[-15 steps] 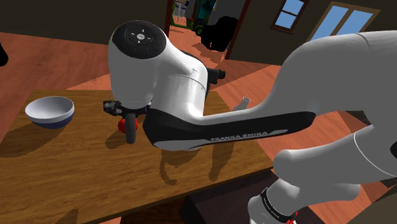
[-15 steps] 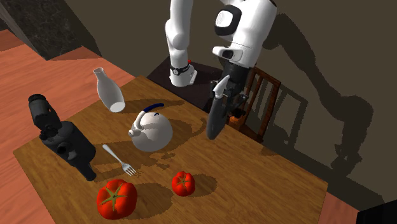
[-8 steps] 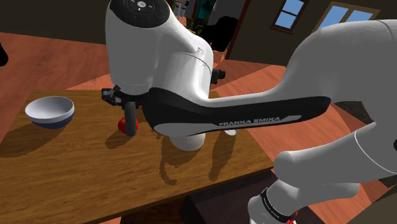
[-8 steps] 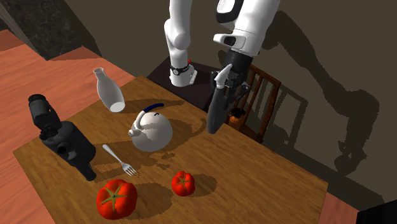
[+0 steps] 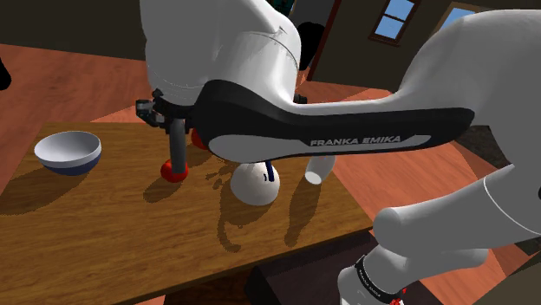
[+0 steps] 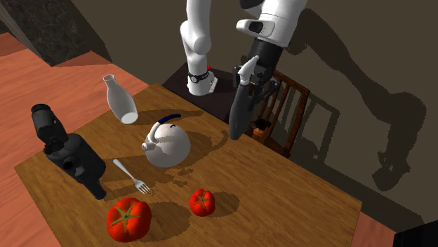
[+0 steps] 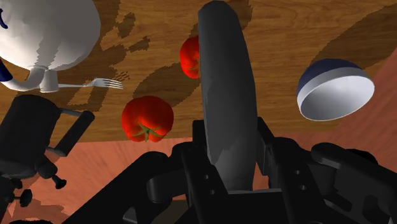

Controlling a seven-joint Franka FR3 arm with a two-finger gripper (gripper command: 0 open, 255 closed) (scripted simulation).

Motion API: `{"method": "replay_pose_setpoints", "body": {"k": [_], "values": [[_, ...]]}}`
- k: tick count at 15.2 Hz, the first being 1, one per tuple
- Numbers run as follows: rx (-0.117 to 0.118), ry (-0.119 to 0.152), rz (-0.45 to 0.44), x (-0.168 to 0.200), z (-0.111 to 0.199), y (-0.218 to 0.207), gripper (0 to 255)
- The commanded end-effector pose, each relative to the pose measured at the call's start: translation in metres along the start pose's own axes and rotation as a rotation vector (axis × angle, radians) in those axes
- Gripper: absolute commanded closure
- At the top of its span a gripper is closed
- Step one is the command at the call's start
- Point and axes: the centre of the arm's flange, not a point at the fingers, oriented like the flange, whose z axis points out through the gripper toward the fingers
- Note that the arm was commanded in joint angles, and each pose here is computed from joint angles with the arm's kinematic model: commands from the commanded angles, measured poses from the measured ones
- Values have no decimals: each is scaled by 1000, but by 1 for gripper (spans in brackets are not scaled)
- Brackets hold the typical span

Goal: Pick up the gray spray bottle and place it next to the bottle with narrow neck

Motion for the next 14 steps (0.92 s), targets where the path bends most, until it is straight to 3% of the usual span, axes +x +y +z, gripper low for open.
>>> {"method": "replay_pose_setpoints", "body": {"k": [1, 14], "values": [[0, 0, 0, 5, -10, 0, 255], [0, 0, 0, 39, -61, 13, 255]]}}
